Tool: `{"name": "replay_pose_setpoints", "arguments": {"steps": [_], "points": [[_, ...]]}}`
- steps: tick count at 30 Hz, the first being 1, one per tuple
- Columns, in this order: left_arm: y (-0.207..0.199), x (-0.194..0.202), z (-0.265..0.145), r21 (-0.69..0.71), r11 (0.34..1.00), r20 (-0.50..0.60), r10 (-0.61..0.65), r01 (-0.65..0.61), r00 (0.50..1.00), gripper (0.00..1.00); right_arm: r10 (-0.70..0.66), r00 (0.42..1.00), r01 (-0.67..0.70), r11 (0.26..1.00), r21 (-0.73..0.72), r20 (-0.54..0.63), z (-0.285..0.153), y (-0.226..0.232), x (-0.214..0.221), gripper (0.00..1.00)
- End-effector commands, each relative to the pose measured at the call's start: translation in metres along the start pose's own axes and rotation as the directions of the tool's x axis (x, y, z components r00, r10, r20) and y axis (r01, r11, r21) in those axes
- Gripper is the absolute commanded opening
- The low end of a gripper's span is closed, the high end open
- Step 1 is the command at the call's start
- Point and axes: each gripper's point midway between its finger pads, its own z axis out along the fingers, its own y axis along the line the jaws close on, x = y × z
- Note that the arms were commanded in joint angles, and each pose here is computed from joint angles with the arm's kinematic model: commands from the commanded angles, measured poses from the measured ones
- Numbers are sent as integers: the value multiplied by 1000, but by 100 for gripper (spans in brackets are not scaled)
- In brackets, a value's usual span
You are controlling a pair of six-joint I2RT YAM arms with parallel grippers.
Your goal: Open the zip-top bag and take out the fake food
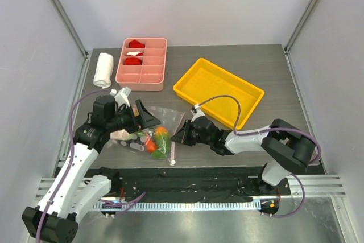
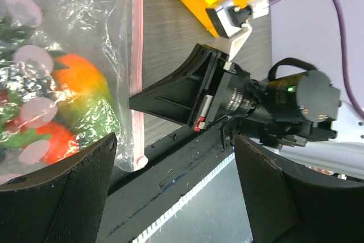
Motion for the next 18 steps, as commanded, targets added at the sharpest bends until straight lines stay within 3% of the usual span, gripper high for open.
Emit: {"name": "replay_pose_setpoints", "arguments": {"steps": [1, 6, 9, 11, 13, 14, 17, 18], "points": [[-29, -17, -12, 92, 990, 49, 105, -109, 993, 83, -80, 991, 95, 986, -141, 110, -18, 76, -48, 1], [-68, -38, -13, 272, 952, 146, 103, -140, 984, 84, -113, 987, 131, 978, -161, 117, -35, 115, -83, 1], [-79, -52, -13, 274, 948, 156, 124, -163, 980, 83, -221, 971, 228, 970, -86, 86, -40, 119, -111, 1], [-85, -57, -12, 277, 944, 153, 142, -181, 978, 83, -299, 950, 310, 937, -159, 89, -50, 137, -125, 1], [-101, -65, -20, 292, 923, 179, 205, -251, 962, 83, -452, 887, 462, 856, -232, 99, -60, 166, -131, 2], [-101, -71, -21, 266, 926, 197, 222, -270, 955, 83, -583, 811, 574, 780, -250, 44, -62, 159, -120, 1], [-107, -102, -36, 138, 939, 268, 271, -315, 925, 87, -710, 705, 690, 687, -226, -6, -61, 154, -124, 1], [-114, -110, -41, 120, 938, 286, 283, -327, 916, 87, -766, 643, 745, 626, -232, -4, -61, 152, -125, 1]]}}
